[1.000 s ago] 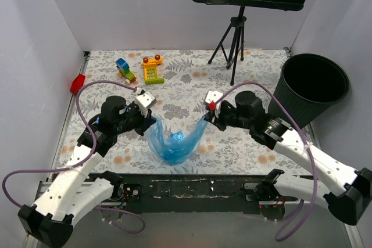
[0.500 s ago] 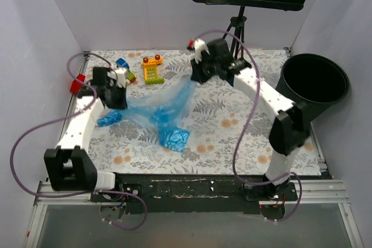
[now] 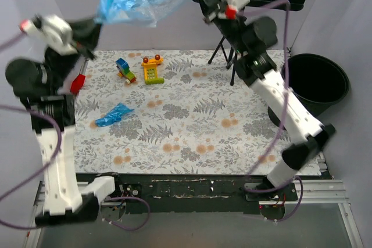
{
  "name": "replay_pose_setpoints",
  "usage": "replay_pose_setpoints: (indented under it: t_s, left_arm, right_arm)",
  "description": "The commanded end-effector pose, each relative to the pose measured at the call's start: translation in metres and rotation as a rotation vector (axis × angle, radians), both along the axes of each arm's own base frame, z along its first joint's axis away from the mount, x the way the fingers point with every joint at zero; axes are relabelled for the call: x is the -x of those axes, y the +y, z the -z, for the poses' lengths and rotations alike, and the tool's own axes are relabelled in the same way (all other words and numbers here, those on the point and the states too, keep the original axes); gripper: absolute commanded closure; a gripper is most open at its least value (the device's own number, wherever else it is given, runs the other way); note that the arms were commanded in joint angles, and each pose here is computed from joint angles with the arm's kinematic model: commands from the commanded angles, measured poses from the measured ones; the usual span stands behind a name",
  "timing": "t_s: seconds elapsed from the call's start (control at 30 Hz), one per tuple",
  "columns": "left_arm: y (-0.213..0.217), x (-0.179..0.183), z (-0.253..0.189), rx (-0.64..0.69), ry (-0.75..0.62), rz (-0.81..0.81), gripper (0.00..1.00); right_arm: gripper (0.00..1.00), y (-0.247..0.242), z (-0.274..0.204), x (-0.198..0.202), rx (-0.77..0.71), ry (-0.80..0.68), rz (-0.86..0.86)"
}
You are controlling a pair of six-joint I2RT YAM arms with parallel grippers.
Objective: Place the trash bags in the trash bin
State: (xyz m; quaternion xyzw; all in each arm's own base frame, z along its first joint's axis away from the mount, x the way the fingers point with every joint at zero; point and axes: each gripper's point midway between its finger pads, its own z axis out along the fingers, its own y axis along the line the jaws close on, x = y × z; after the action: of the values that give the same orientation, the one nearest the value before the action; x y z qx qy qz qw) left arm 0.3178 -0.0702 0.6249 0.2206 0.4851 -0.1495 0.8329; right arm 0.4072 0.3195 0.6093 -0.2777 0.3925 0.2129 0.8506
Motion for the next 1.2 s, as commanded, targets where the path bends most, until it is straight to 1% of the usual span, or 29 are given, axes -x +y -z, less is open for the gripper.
replay_pose_setpoints:
  t_s: [0.0, 0.03, 0.07, 0.1, 0.13, 0.17, 0.2, 0.23, 0.3, 0.37, 0.43, 0.47, 0.5, 0.57, 0.63, 0.67, 0.73, 0.77, 0.8, 0.83, 0.9, 0.93, 0.97, 1.0, 1.07, 1.1, 1.13, 1.17]
  left_arm:
    - [-0.061, 0.003, 0.24, -0.506, 0.289, 0.202, 1.0]
    - [-0.07, 0.028, 0.345, -0.789, 0.482, 0.299, 1.0]
    - [-0.087, 0.08, 0.423, -0.998, 0.668, 0.474, 1.0]
    - [-0.096, 0.107, 0.455, -1.004, 0.81, 0.521, 1.0]
    - [-0.107, 0.117, 0.456, -0.934, 0.877, 0.518, 1.0]
    - [-0.121, 0.113, 0.434, -0.822, 0.839, 0.523, 1.0]
    - [-0.13, 0.111, 0.41, -0.727, 0.801, 0.53, 1.0]
    - [-0.134, 0.111, 0.396, -0.681, 0.783, 0.54, 1.0]
    - [-0.138, 0.115, 0.373, -0.637, 0.777, 0.564, 1.0]
    - [-0.139, 0.119, 0.361, -0.63, 0.773, 0.577, 1.0]
    - [-0.135, 0.117, 0.354, -0.608, 0.76, 0.535, 1.0]
    - [-0.132, 0.111, 0.35, -0.581, 0.758, 0.486, 1.0]
    - [-0.125, 0.1, 0.352, -0.558, 0.759, 0.396, 1.0]
    - [-0.107, 0.077, 0.351, -0.47, 0.777, 0.2, 1.0]
    - [-0.092, 0.064, 0.351, -0.426, 0.783, 0.073, 1.0]
    - [-0.086, 0.058, 0.353, -0.403, 0.797, 0.023, 1.0]
    - [-0.079, 0.053, 0.35, -0.368, 0.826, -0.017, 1.0]
    - [-0.074, 0.048, 0.345, -0.353, 0.821, -0.045, 1.0]
    - [-0.065, 0.039, 0.337, -0.341, 0.802, -0.103, 1.0]
    - [-0.05, 0.026, 0.327, -0.335, 0.768, -0.194, 1.0]
    - [-0.01, -0.001, 0.296, -0.275, 0.661, -0.403, 1.0]
    - [0.005, -0.008, 0.288, -0.245, 0.648, -0.455, 1.0]
    - [0.01, -0.009, 0.282, -0.206, 0.655, -0.457, 1.0]
    - [0.01, -0.009, 0.283, -0.175, 0.687, -0.444, 1.0]
    - [-0.01, 0.0, 0.289, -0.135, 0.764, -0.334, 1.0]
    - [-0.013, 0.004, 0.29, -0.107, 0.782, -0.308, 1.0]
    - [-0.022, 0.01, 0.288, -0.084, 0.783, -0.239, 1.0]
    - [-0.021, 0.011, 0.287, -0.061, 0.779, -0.234, 1.0]
  right_arm:
    - [0.99, 0.019, 0.201, 0.01, 0.524, 0.036, 0.036]
    - [0.99, 0.024, 0.335, 0.031, 0.852, 0.326, -0.157]
    - [0.99, 0.004, 0.427, 0.09, 1.127, 0.54, -0.379]
    - [0.99, -0.015, 0.465, 0.14, 1.227, 0.664, -0.526]
    - [0.99, -0.033, 0.488, 0.194, 1.249, 0.732, -0.674]
    - [0.99, -0.042, 0.49, 0.233, 1.235, 0.752, -0.775]
    - [0.99, -0.044, 0.479, 0.258, 1.214, 0.715, -0.811]
    - [0.99, -0.043, 0.467, 0.274, 1.173, 0.68, -0.826]
    - [0.99, -0.04, 0.426, 0.285, 1.042, 0.592, -0.802]
    - [0.99, -0.039, 0.391, 0.282, 0.95, 0.532, -0.745]
    - [0.99, -0.04, 0.373, 0.269, 0.914, 0.494, -0.651]
    - [0.99, -0.041, 0.369, 0.259, 0.9, 0.499, -0.599]
    - [0.99, -0.042, 0.364, 0.248, 0.875, 0.51, -0.54]
    - [0.99, -0.048, 0.362, 0.217, 0.812, 0.572, -0.413]
    - [0.99, -0.053, 0.361, 0.191, 0.74, 0.659, -0.311]
    - [0.99, -0.057, 0.359, 0.175, 0.7, 0.701, -0.236]
    - [0.99, -0.059, 0.353, 0.15, 0.66, 0.758, -0.127]
    - [0.99, -0.064, 0.351, 0.133, 0.638, 0.788, -0.037]
    - [0.99, -0.071, 0.352, 0.116, 0.611, 0.834, 0.065]
    - [0.99, -0.089, 0.352, 0.094, 0.573, 0.878, 0.189]
    - [0.99, -0.12, 0.359, 0.062, 0.458, 1.011, 0.295]
    - [0.99, -0.131, 0.359, 0.053, 0.414, 1.053, 0.319]
    - [0.99, -0.137, 0.361, 0.046, 0.4, 1.076, 0.329]
    - [0.99, -0.132, 0.357, 0.045, 0.396, 1.075, 0.295]
    - [0.99, -0.113, 0.342, 0.05, 0.383, 1.043, 0.181]
    - [0.99, -0.105, 0.333, 0.053, 0.373, 1.032, 0.143]
    - [0.99, -0.101, 0.329, 0.055, 0.368, 1.028, 0.131]
    - [0.99, -0.097, 0.327, 0.057, 0.366, 1.03, 0.119]
